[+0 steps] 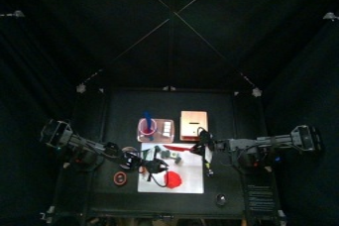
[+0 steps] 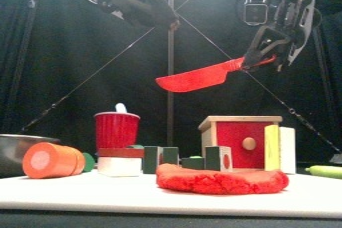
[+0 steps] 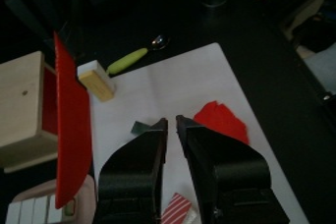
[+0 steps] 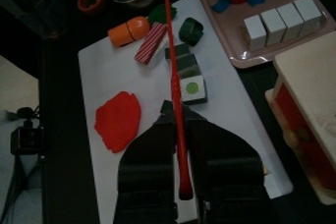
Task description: Grab knife handle
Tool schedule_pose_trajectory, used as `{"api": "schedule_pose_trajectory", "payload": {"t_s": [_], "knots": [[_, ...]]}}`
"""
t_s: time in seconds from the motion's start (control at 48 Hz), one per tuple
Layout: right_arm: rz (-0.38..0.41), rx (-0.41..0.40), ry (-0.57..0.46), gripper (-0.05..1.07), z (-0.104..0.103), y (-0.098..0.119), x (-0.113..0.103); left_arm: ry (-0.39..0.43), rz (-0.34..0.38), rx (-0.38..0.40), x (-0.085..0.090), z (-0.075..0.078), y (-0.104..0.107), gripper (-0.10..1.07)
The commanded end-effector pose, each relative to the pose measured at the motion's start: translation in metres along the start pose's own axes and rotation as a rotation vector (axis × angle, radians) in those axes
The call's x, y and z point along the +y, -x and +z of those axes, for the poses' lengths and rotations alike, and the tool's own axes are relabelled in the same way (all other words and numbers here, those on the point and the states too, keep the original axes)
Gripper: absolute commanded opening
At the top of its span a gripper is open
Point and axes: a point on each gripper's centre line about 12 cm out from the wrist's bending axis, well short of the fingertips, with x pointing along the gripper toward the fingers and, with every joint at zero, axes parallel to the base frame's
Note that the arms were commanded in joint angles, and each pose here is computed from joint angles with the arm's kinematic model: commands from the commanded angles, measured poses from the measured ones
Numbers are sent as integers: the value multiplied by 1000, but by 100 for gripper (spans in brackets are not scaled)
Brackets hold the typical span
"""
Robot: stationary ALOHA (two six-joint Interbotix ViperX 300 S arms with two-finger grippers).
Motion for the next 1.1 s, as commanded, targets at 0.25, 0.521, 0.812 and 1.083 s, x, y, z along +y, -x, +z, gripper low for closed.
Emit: {"api": "schedule_pose_trajectory", "payload": {"t_s": [0.25, 0.521, 0.812, 1.083], "knots": [[22, -47, -6, 10, 16, 3, 7, 105, -34, -81, 11, -1, 19, 61], [24, -48, 1, 10, 16, 4, 8, 201, -16, -143, 34, -14, 40, 61], [26, -50, -5, 10, 16, 4, 8, 319, -26, -247, 52, -33, 52, 63], [39, -68, -14, 10, 20, 10, 10, 315, 21, -272, 59, -48, 56, 74]]}}
